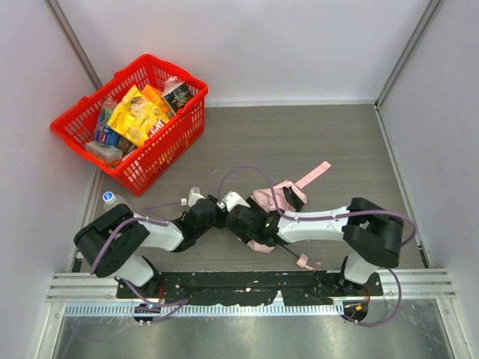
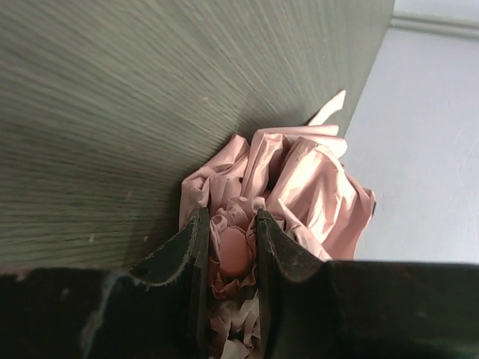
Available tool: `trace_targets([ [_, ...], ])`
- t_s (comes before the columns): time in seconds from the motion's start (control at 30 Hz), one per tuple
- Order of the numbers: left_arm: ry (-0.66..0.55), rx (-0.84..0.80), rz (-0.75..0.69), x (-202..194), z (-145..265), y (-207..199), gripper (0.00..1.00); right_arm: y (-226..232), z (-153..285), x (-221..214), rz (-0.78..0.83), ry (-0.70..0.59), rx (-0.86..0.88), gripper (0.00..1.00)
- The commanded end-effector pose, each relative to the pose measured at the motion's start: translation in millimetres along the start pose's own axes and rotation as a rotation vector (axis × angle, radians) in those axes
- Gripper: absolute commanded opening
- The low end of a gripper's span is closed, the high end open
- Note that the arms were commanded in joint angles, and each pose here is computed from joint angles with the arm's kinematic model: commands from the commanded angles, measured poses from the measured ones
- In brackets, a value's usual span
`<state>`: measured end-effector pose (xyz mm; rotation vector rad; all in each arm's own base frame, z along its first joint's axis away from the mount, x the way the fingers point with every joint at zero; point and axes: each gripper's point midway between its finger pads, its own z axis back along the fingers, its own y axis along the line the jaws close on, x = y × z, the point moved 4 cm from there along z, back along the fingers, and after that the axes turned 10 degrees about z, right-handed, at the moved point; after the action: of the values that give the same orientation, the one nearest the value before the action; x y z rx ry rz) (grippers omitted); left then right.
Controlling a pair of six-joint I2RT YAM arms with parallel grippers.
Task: Put away the umbrella
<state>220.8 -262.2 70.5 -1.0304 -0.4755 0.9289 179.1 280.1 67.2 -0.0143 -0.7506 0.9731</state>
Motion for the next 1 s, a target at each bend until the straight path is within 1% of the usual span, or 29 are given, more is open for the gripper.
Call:
trace_targets([
  [0.0, -0.01, 0.098, 0.068, 2.8, 8.1, 5.5, 0.0, -18.8, -21.4, 1.5, 0.03, 0.017, -0.268, 0.66],
  [0.03, -0.005, 0.096, 0.051, 2.2, 8.0, 1.4, 0.0, -20.4, -25.5, 1.7, 0.064, 0.023, -0.292, 0.63],
  [0.07, -0.008, 0.114, 0.043, 2.5, 8.0, 1.6, 0.0, -18.1, -31.8, 5.0, 0.074, 0.004, -0.291, 0.56],
  [0.1, -0.015, 0.126, 0.043, 3.9, 8.5, 0.1, 0.0, -17.5, -35.8, 2.8, 0.106, 0.009, -0.287, 0.51],
  [0.13, -0.018, 0.133, 0.044, 5.0, 9.4, 1.0, 0.0, -14.0, -42.9, 0.7, 0.117, 0.012, -0.286, 0.41],
  [0.17, -0.024, 0.133, 0.051, 6.5, 10.6, 1.1, 0.0, -11.8, -45.3, 2.8, 0.125, 0.011, -0.274, 0.36],
  [0.2, -0.032, 0.144, 0.063, 7.7, 12.0, 2.6, 0.0, -7.5, -50.2, -1.6, 0.139, 0.028, -0.253, 0.29],
  [0.23, -0.042, 0.15, 0.065, 10.2, 13.0, 3.9, 0.0, -2.4, -52.8, -3.6, 0.137, 0.029, -0.221, 0.25],
  [0.27, -0.046, 0.145, 0.055, 11.8, 13.4, 2.7, 0.0, 6.1, -57.8, -6.8, 0.14, 0.028, -0.156, 0.18],
  [0.3, -0.054, 0.144, 0.049, 15.2, 13.7, 2.9, 0.0, 8.0, -60.1, -11.4, 0.144, 0.032, -0.135, 0.15],
  [0.33, -0.057, 0.136, 0.045, 18.4, 13.8, 2.1, 0.0, 14.0, -65.7, -17.3, 0.138, 0.048, -0.078, 0.05],
  [0.37, -0.064, 0.118, 0.04, 23.4, 13.6, 1.2, 0.0, 10.5, -70.3, -20.2, 0.113, 0.066, -0.057, 0.01],
  [0.4, -0.067, 0.103, 0.034, 26.3, 14.4, 1.4, 0.03, 16.8, -72.9, -29.2, 0.103, 0.104, 0.01, 0.01],
  [0.43, -0.072, 0.089, 0.035, 28.9, 15.6, 1.5, 0.16, 14.5, -75.1, -37.1, 0.072, 0.125, 0.048, 0.01],
  [0.47, -0.073, 0.062, 0.024, 31.4, 16.8, -1.3, 0.35, 22.8, -73.6, -34.5, 0.049, 0.104, 0.134, 0.01],
  [0.5, -0.074, 0.036, -0.001, 33.6, 18.2, -3.4, 0.48, 20.5, -74.8, -40.8, 0.026, 0.112, 0.15, 0.01],
  [0.53, -0.083, 0.024, -0.018, 37.3, 19.3, -4.5, 0.58, 24.5, -73.9, -43.0, 0.005, 0.116, 0.211, 0.01],
  [0.57, -0.091, 0.008, -0.038, 41.3, 21.5, -5.6, 0.65, 22.0, -74.5, -44.5, -0.027, 0.12, 0.24, 0.01],
  [0.63, -0.118, -0.047, -0.072, 47.6, 27.4, -11.9, 0.76, 24.3, -70.8, -46.6, -0.067, 0.116, 0.309, 0.01],
  [0.7, -0.155, -0.097, -0.092, 53.6, 34.1, -18.1, 0.96, 30.9, -64.3, -46.0, -0.118, 0.108, 0.438, 0.01],
  [0.73, -0.16, -0.131, -0.111, 54.5, 37.2, -23.1, 1.0, 27.7, -66.2, -41.8, -0.148, 0.081, 0.464, 0.01],
  [0.77, -0.162, -0.175, -0.136, 55.1, 41.0, -31.2, 1.0, 33.8, -64.0, -43.6, -0.169, 0.087, 0.552, 0.01],
  [0.8, -0.162, -0.201, -0.16, 55.7, 43.8, -36.7, 1.0, 28.1, -66.6, -43.7, -0.206, 0.094, 0.576, 0.01],
  [0.83, -0.161, -0.22, -0.173, 56.2, 46.5, -40.4, 1.0, 35.3, -62.5, -43.5, -0.233, 0.097, 0.666, 0.01],
  [0.87, -0.162, -0.232, -0.193, 56.2, 49.0, -41.6, 1.0, 31.6, -62.8, -44.6, -0.285, 0.104, 0.694, 0.01],
  [0.9, -0.166, -0.228, -0.202, 57.1, 50.7, -40.6, 1.0, 37.7, -57.8, -38.3, -0.312, 0.071, 0.784, 0.01],
  [0.97, -0.163, -0.199, -0.206, 57.4, 51.0, -34.4, 1.0, 34.9, -56.4, -38.7, -0.399, 0.073, 0.842, 0.01],
])
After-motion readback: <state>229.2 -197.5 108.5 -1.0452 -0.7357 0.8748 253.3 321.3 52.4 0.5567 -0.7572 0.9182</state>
